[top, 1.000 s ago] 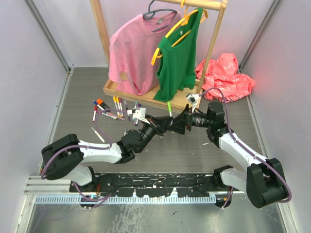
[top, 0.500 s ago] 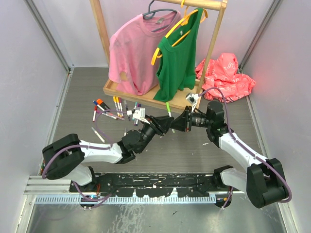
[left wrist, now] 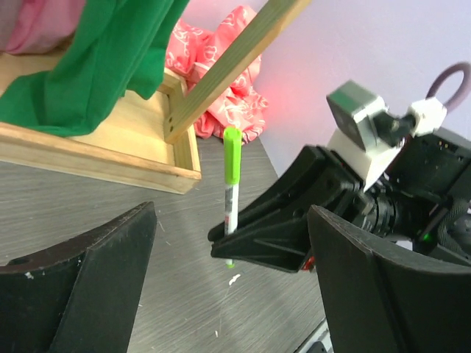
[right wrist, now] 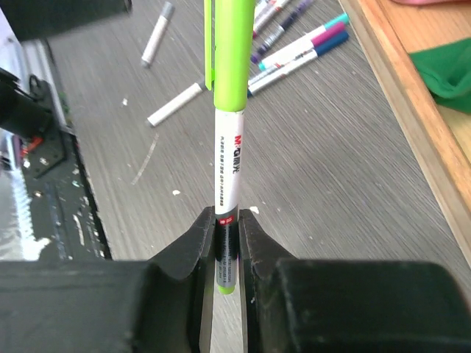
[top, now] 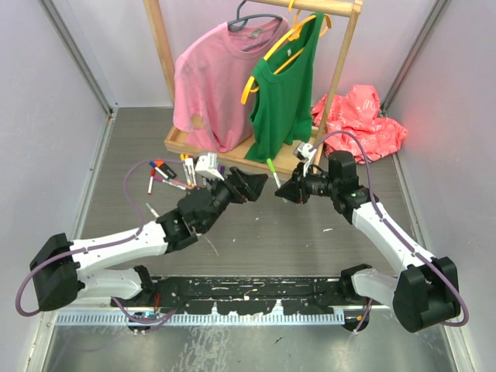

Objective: Open the pen caps
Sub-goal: Pick up the pen from the center of the board.

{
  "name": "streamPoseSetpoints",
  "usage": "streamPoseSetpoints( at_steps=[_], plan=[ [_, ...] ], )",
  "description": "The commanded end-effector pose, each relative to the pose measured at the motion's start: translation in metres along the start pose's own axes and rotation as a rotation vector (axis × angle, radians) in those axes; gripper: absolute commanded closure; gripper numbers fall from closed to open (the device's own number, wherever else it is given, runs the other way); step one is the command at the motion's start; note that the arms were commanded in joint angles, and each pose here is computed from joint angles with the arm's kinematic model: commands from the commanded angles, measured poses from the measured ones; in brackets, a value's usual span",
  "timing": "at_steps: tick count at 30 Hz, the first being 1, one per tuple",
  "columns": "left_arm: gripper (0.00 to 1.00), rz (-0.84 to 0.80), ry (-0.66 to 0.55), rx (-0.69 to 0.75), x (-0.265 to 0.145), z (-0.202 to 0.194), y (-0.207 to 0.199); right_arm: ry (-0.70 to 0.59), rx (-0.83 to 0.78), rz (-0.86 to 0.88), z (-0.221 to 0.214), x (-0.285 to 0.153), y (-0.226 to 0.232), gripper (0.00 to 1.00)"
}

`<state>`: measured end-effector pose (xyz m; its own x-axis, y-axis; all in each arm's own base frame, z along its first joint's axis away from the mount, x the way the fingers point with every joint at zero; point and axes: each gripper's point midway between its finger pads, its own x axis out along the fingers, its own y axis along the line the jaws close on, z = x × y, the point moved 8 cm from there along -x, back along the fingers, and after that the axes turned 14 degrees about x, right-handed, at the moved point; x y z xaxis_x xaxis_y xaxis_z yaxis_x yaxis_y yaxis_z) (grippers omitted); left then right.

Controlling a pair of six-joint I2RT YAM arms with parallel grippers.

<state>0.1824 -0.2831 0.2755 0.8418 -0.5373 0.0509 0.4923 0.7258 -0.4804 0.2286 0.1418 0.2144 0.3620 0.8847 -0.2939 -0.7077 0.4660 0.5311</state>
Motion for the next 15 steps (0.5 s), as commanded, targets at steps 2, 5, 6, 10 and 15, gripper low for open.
streamPoseSetpoints(
  at_steps=[2,5,6,10,15],
  plan=[
    [0.16,-0.015,0.155,0.009,0.005,0.002,-0.002,0.008,-0.131,-0.085,0.009,-0.009,-0.003,0.99],
    [0.18,-0.025,0.158,0.003,0.012,0.004,-0.008,0.023,-0.135,-0.095,0.007,-0.009,-0.005,0.99],
    [0.19,-0.016,0.159,0.001,0.015,0.004,-0.008,0.027,-0.134,-0.096,0.007,-0.009,-0.006,0.99],
    [0.22,0.033,0.176,-0.004,0.032,-0.003,-0.01,0.04,-0.134,-0.089,0.005,-0.008,-0.006,0.99],
    [0.3,0.083,0.238,-0.03,0.052,-0.014,-0.01,0.045,-0.141,-0.086,0.004,-0.008,-0.006,0.99]
  ],
)
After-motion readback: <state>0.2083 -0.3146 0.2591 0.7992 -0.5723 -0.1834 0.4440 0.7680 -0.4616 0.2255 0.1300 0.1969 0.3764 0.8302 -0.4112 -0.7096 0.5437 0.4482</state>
